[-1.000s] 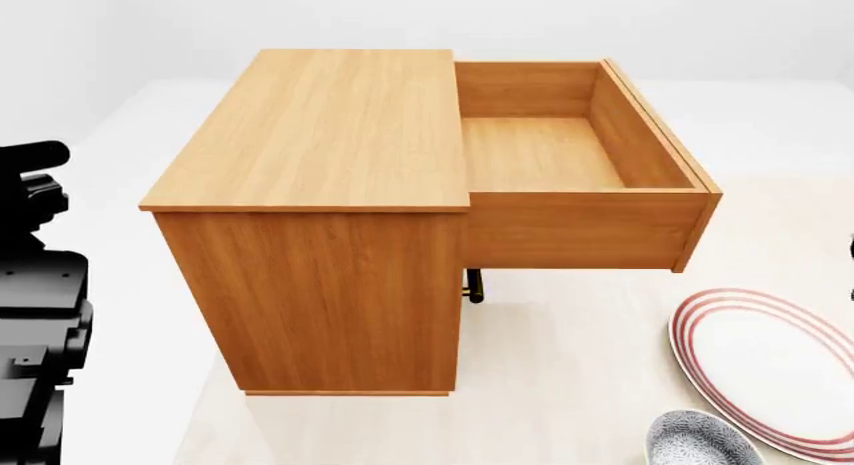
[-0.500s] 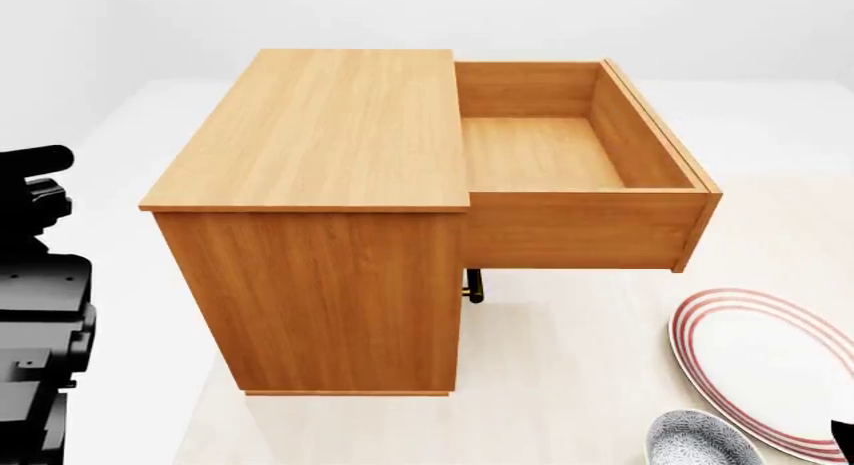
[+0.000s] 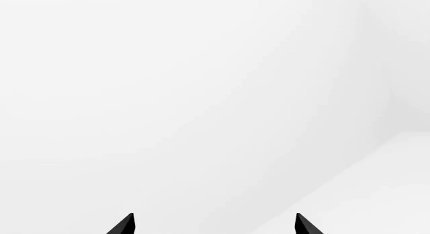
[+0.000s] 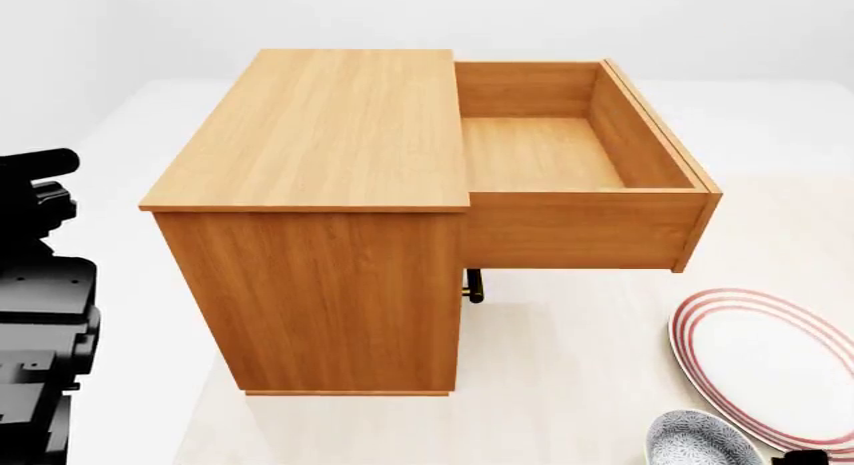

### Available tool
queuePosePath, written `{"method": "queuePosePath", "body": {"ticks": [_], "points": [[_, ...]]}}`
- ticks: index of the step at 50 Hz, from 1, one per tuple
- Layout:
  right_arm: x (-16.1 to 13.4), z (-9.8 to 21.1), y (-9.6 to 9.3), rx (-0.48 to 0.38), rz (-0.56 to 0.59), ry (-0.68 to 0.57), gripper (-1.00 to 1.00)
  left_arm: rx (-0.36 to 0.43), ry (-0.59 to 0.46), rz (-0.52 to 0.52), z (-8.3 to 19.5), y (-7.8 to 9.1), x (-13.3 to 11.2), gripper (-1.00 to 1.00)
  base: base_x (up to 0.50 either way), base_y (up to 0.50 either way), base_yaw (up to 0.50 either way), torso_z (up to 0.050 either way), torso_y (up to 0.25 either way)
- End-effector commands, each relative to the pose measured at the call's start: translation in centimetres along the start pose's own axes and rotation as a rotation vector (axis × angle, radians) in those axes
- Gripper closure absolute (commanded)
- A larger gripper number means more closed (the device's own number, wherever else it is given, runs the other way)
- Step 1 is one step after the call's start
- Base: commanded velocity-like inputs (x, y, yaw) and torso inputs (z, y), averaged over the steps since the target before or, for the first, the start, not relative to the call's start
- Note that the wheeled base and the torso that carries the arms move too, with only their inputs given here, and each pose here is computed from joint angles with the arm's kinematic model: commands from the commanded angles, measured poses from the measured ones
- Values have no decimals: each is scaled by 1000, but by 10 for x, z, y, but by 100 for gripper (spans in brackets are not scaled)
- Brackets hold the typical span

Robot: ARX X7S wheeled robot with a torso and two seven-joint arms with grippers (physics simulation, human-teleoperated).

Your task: Open the top drawer of the cabinet and put the bowl in it.

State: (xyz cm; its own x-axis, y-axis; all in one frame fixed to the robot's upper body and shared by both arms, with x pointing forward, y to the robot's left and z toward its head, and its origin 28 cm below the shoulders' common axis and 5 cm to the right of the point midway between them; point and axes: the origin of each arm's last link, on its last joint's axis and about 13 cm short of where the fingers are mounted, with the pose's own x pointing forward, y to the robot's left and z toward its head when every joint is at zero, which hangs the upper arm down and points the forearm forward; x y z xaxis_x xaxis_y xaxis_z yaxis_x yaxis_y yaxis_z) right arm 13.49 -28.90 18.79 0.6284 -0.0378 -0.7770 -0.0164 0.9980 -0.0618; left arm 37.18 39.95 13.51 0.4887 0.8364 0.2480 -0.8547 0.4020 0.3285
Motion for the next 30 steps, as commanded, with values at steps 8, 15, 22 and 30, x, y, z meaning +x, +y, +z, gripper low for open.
{"method": "queuePosePath", "body": {"ticks": [8, 15, 22, 30], "points": [[31, 11, 4, 79, 20, -7, -100, 3, 1, 0, 0, 0, 0, -100, 0, 0, 0, 0, 0], [36, 6, 3, 82, 26, 18, -100, 2, -1, 0, 1, 0, 0, -100, 0, 0, 0, 0, 0], [42, 0, 1, 86, 22, 44, -100, 1, 3, -1, 0, 0, 0, -100, 0, 0, 0, 0, 0], [48, -3, -1, 97, 12, 57, -100, -3, 6, 2, 0, 1, 1, -100, 0, 0, 0, 0, 0]]}}
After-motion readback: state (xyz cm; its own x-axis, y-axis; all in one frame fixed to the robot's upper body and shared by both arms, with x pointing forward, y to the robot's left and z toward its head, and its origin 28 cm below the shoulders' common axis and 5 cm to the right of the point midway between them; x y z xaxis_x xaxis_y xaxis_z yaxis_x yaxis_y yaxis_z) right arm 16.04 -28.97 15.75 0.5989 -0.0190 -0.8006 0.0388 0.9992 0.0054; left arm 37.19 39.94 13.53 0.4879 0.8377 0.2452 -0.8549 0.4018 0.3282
